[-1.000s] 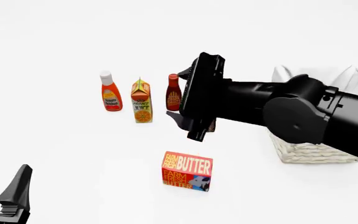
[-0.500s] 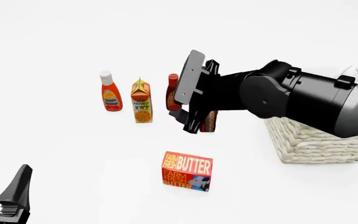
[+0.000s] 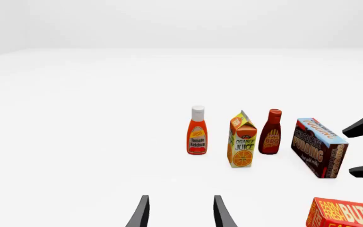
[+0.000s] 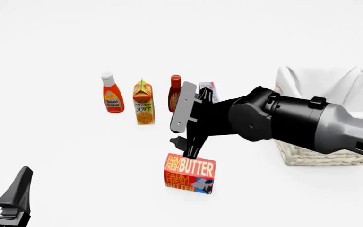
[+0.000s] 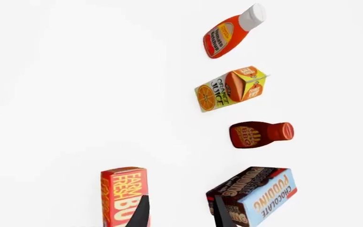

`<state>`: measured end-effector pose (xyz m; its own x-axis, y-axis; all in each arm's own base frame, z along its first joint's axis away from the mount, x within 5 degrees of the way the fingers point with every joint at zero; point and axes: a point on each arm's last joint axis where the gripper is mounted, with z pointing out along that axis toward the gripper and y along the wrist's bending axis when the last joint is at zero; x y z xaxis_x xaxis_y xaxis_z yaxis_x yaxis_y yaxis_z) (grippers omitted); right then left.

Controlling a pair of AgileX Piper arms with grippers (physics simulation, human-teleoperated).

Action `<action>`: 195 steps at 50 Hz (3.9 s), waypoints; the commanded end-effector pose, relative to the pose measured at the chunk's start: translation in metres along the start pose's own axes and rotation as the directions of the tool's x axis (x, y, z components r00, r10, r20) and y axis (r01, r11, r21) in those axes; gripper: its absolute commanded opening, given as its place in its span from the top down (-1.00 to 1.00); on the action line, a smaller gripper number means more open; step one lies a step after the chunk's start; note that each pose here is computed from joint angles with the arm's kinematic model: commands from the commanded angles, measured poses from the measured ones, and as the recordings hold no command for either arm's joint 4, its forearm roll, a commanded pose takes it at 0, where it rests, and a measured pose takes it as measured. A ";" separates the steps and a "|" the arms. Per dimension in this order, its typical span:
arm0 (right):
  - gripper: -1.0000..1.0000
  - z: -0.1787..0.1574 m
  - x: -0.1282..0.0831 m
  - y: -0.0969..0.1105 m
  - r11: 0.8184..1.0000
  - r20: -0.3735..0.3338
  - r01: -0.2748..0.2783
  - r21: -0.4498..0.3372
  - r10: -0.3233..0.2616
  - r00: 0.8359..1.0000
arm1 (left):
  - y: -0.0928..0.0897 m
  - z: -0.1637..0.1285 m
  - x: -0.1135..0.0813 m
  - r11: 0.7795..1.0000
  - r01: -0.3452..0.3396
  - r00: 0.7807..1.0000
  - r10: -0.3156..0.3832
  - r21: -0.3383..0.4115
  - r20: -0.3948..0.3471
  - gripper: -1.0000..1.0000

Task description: Pick the butter and place it in the basket.

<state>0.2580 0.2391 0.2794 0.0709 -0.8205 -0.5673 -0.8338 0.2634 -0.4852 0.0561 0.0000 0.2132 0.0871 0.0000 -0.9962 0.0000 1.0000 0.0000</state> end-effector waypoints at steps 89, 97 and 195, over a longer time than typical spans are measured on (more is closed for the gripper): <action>-1.00 0.039 0.023 0.064 0.992 -0.047 -0.017 -0.123 0.011 0.999 | 0.000 0.000 0.000 1.000 0.000 1.000 0.000 0.000 0.000 -1.00; -1.00 0.045 0.029 0.060 0.993 -0.061 -0.021 -0.117 0.014 0.998 | 0.000 0.000 0.000 1.000 0.000 1.000 0.000 0.000 0.000 -1.00; -1.00 0.078 0.054 0.065 0.992 -0.095 -0.069 -0.104 0.059 0.994 | 0.000 0.000 0.000 1.000 0.000 1.000 0.000 0.000 0.000 -1.00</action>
<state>0.2483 0.2525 0.1714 -0.0256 -0.8453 -0.5337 -0.8895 0.2629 -0.3737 0.0561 0.0000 0.2132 0.0871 0.0000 -0.9962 0.0000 1.0000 0.0000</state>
